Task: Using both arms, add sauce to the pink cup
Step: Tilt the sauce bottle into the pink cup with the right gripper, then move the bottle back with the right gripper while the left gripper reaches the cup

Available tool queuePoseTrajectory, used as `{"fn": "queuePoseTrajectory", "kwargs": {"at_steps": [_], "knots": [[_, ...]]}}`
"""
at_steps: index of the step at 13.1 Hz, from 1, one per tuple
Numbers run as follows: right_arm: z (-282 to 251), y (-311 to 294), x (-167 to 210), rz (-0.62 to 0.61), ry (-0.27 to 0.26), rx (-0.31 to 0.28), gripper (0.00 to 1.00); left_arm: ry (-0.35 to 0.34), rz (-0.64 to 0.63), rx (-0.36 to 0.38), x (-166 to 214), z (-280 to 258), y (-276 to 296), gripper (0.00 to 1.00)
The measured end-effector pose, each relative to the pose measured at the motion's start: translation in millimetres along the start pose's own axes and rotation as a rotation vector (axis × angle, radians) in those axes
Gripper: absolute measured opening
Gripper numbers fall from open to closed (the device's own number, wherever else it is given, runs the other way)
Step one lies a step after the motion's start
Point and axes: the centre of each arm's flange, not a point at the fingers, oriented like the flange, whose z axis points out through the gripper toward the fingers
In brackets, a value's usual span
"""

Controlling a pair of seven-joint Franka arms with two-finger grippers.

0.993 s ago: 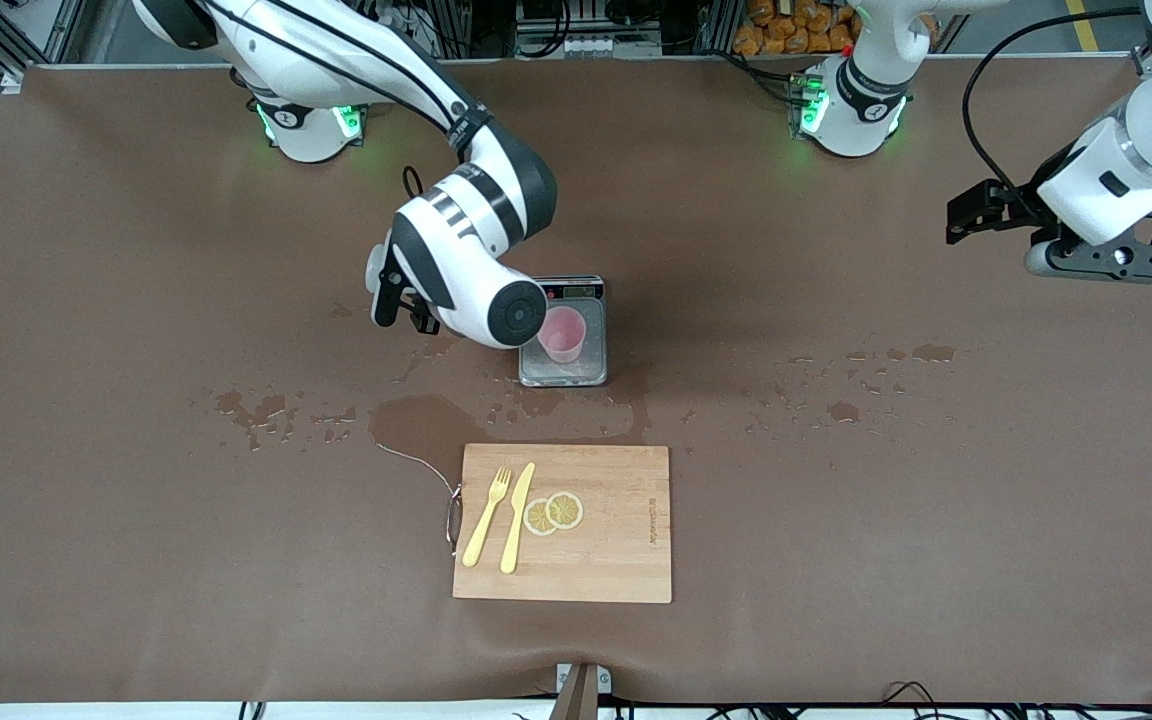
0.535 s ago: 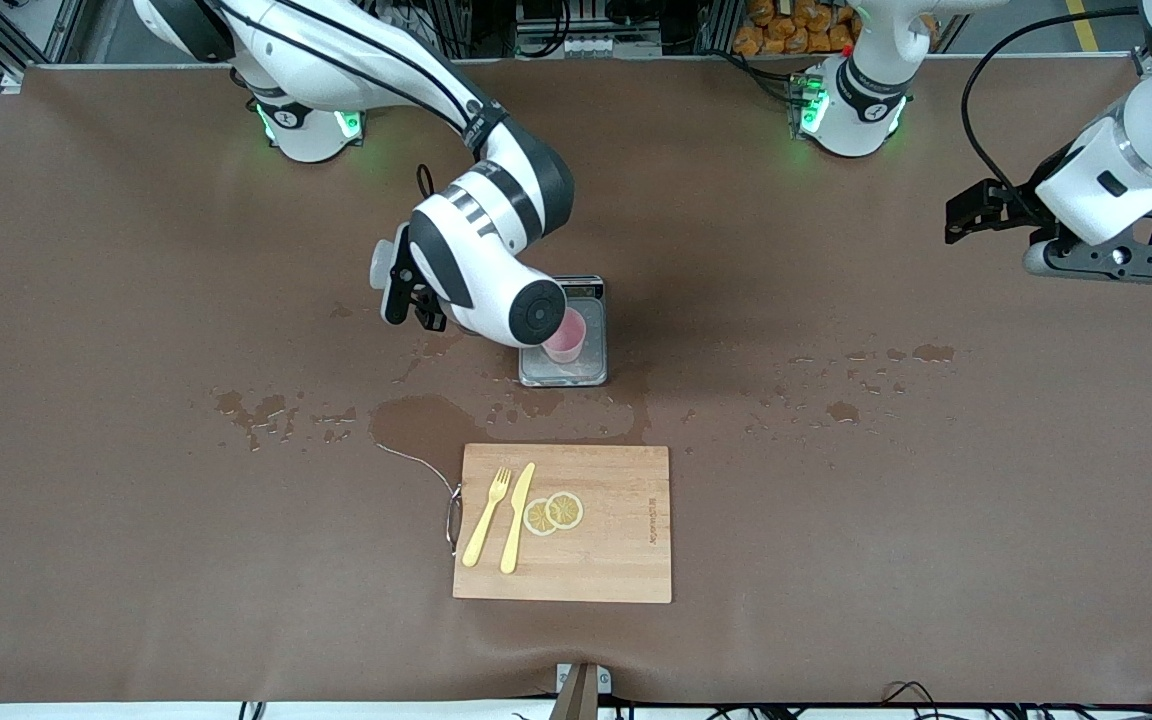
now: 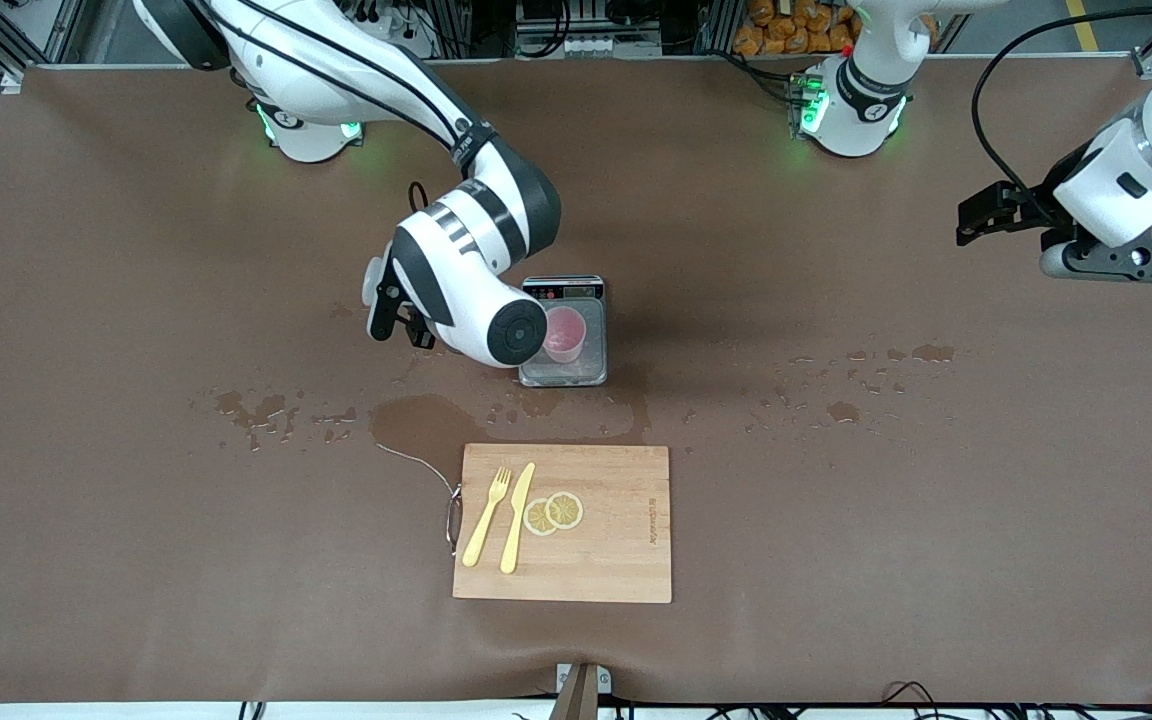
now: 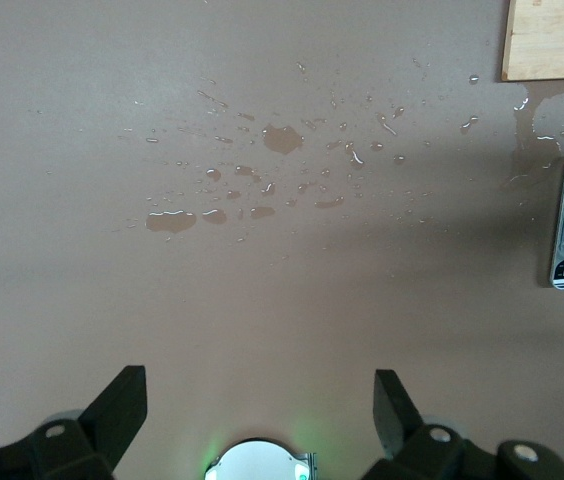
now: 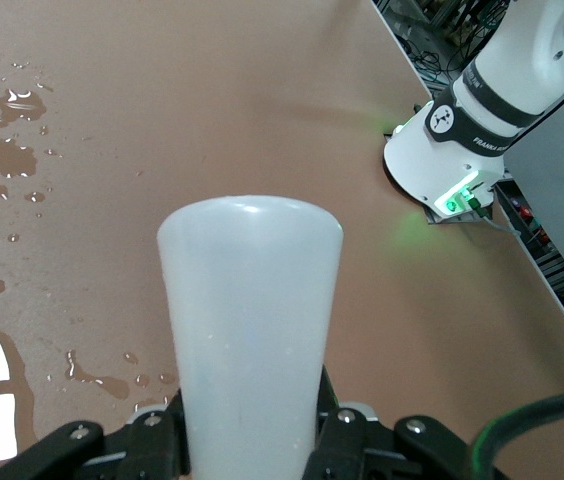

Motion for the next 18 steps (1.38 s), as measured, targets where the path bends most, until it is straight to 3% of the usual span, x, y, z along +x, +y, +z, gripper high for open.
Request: {"fn": "queuePoseTrajectory", "kwargs": {"at_steps": [14,18], "knots": [[-3.7,-1.6,-0.7,0.001,-0.019,0.017,0.41,-0.055,0.022,0.002,8.8,21.4,14.1,1.0],[-9.4,-17.5,10.4,0.001,-0.09,0.02,0.41,-0.08,0.002,0.009,13.6,34.2,35.8,1.0]]}}
